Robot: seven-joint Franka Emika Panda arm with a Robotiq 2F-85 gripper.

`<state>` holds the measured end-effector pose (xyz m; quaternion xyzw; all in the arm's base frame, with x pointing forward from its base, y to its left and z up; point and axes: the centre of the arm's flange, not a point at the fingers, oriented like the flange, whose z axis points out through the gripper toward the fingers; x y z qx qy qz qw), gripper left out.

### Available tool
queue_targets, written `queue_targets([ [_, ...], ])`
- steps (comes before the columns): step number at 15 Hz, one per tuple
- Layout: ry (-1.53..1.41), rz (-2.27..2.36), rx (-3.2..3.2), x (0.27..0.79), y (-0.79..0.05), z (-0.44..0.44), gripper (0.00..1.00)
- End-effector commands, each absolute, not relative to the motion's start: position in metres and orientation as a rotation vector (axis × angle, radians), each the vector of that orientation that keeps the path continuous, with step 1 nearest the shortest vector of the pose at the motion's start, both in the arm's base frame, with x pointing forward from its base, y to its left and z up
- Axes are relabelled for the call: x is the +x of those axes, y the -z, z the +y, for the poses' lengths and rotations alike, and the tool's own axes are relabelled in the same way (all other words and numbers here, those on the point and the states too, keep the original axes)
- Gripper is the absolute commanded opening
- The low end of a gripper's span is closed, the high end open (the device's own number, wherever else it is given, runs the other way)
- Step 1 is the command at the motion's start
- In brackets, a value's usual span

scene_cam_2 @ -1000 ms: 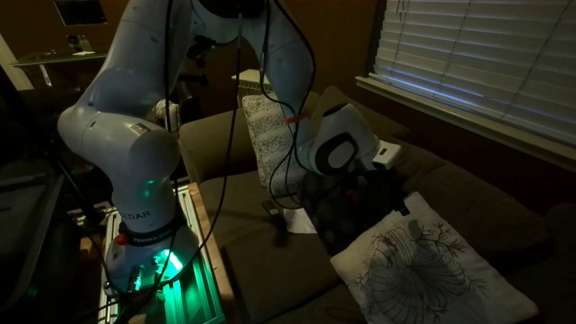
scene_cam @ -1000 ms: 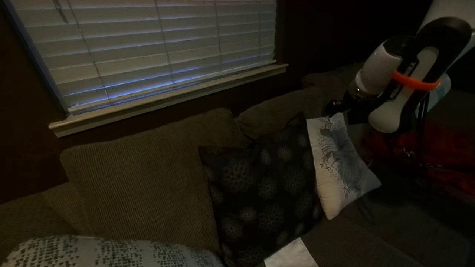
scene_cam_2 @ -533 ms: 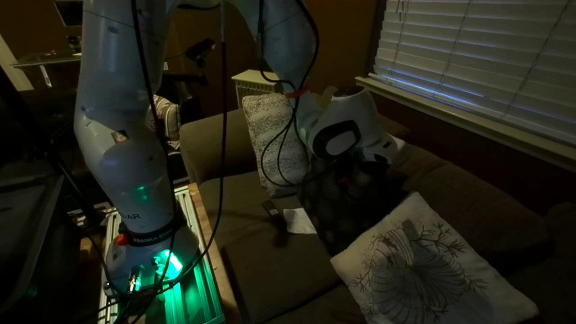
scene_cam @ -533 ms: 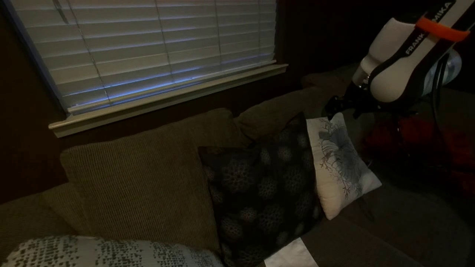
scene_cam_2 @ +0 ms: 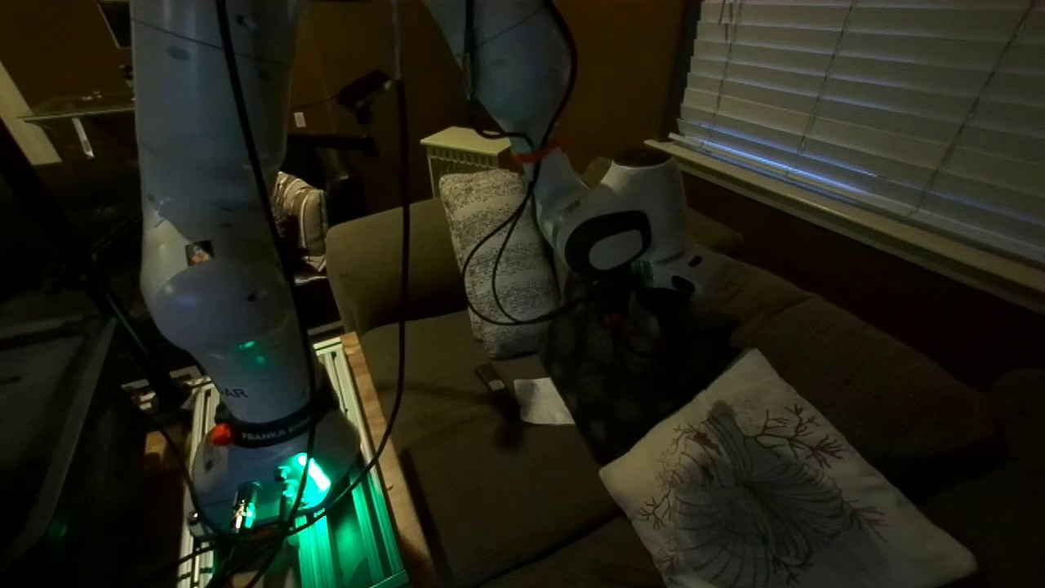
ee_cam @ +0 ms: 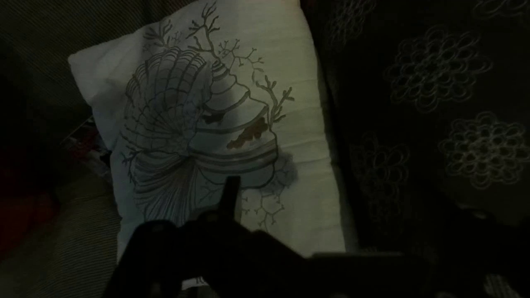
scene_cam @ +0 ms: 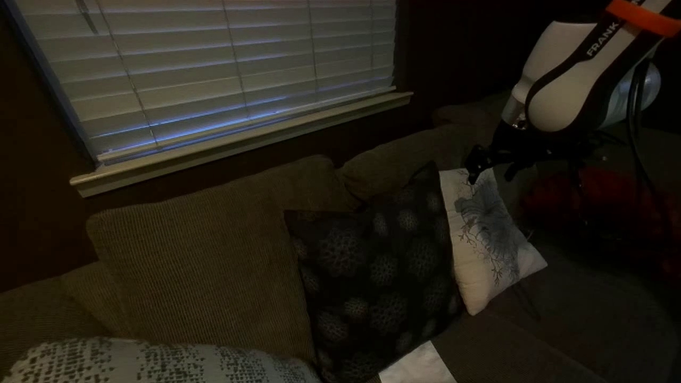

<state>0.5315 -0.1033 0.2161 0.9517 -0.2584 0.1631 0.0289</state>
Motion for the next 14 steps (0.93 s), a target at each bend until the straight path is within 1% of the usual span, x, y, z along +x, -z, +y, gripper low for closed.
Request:
queue_targets([
  [1, -0.470, -0.747, 2.980, 0.519, -0.222, -0.099, 1.00],
  [6, -0.470, -0.726, 2.966, 0.506, -0.225, -0.092, 1.00],
  [7, -0.472, -0.753, 2.961, 0.523, -0.211, -0.097, 1.00],
  [14, -0.468, -0.754, 2.963, 0.517, -0.214, -0.096, 1.00],
])
